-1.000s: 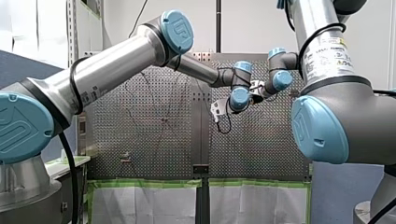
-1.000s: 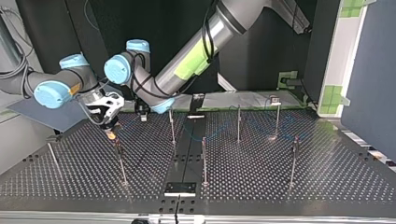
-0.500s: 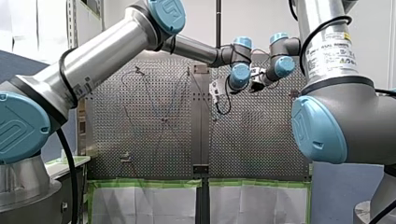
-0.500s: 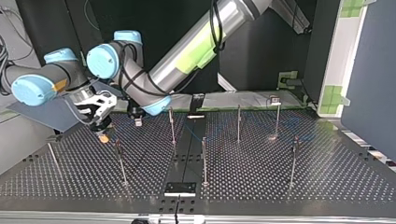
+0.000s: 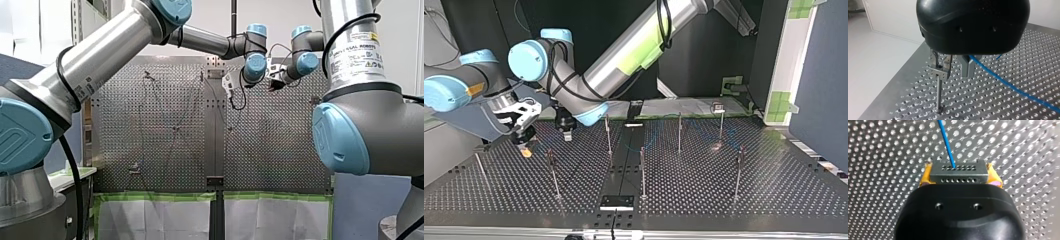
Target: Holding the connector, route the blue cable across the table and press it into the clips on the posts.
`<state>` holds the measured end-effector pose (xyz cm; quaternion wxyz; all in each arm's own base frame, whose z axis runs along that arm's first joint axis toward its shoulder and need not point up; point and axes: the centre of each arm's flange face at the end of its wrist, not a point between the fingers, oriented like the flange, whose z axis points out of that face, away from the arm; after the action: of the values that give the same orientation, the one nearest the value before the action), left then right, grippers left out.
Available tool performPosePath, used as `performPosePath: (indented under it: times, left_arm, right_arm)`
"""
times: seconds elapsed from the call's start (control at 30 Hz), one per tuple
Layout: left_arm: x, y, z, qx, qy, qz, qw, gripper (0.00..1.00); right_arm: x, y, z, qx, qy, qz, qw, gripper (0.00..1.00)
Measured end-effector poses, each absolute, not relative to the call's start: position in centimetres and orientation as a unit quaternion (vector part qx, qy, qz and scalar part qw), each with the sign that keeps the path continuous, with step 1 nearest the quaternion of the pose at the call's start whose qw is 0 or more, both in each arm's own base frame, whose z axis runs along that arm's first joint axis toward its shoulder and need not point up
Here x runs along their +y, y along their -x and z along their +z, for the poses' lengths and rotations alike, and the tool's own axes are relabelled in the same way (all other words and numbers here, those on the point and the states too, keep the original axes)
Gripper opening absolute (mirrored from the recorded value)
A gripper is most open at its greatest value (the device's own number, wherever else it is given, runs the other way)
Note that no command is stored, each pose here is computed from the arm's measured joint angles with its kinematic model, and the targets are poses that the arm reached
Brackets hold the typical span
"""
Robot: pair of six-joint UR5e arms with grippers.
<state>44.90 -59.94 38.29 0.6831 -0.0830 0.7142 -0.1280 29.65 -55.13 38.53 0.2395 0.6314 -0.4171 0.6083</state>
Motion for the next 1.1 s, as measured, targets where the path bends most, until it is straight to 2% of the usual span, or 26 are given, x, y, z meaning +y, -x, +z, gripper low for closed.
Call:
performPosePath:
  times: [0.67,1.1]
  left_arm:
    - [-59.5,-47.7,39.3,0.687,0.087,-0.16,0.704,0.0]
    - [-58.9,-48.5,40.0,0.682,0.087,-0.166,0.707,0.0]
  right_arm:
    - [-55.6,-30.2,43.7,-0.388,-0.63,0.63,0.235,0.0]
    - [-55.3,-30.3,44.2,-0.388,-0.631,0.63,0.233,0.0]
